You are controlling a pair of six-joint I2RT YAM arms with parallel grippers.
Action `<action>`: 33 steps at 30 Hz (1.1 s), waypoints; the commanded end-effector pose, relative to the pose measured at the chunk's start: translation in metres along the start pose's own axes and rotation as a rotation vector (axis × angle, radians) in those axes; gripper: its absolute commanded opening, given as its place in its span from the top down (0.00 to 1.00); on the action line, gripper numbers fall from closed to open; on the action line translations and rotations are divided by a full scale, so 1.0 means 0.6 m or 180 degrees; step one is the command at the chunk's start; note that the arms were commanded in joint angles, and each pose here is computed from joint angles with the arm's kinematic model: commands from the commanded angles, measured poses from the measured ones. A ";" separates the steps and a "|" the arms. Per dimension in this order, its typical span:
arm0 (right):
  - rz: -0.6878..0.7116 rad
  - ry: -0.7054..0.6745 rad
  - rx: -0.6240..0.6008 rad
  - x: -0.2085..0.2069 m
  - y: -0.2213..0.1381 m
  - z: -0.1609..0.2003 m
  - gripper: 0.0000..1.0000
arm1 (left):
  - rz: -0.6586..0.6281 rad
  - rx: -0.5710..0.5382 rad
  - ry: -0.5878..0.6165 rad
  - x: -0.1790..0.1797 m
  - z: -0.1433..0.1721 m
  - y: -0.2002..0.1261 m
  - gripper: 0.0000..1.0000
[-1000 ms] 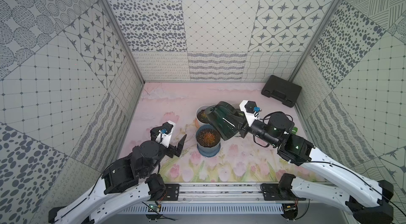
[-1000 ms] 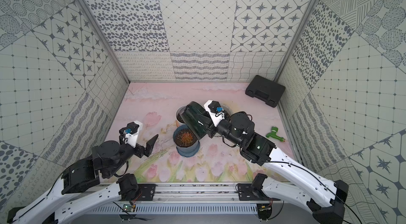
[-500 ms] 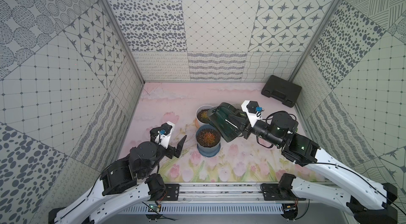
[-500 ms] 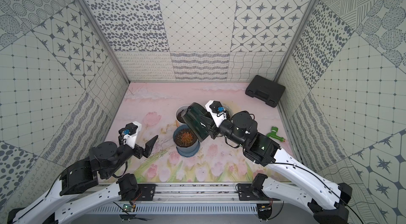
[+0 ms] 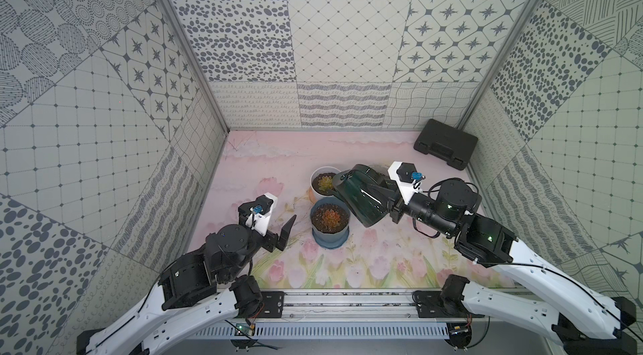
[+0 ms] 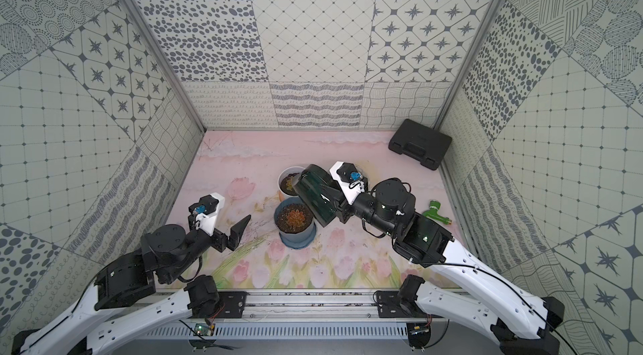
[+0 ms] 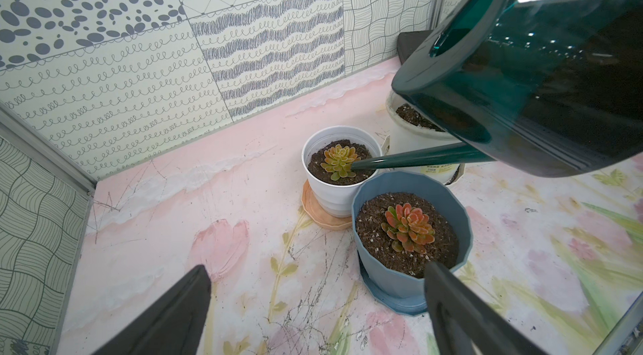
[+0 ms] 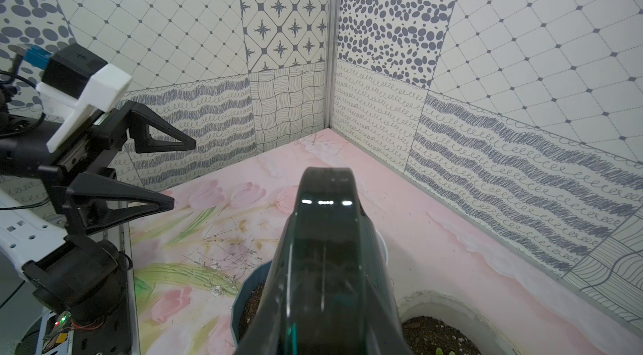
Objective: Water the succulent around the soil edge
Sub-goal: Water the soil of the potted plant with water.
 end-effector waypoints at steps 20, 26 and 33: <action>0.0124 -0.0101 -0.0325 -0.001 -0.030 -0.070 1.00 | -0.0008 -0.0133 -0.0054 0.003 -0.011 -0.003 0.01; 0.0224 -0.0130 -0.0313 -0.007 -0.030 -0.072 1.00 | 0.0075 -0.0148 -0.0059 -0.002 -0.012 -0.003 0.02; 0.0286 -0.0165 -0.0282 -0.010 -0.026 -0.072 1.00 | 0.1215 -0.0682 0.0005 -0.070 -0.031 -0.032 0.01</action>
Point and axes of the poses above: each gripper's point midway between its finger pads, its own y axis out along the fingers, its own x axis along the line the jaws close on, z = x × y, the point moved 5 cm from there along -y, back along the fingers, and after that the axes turned 13 degrees about y, right-handed, at the moved point
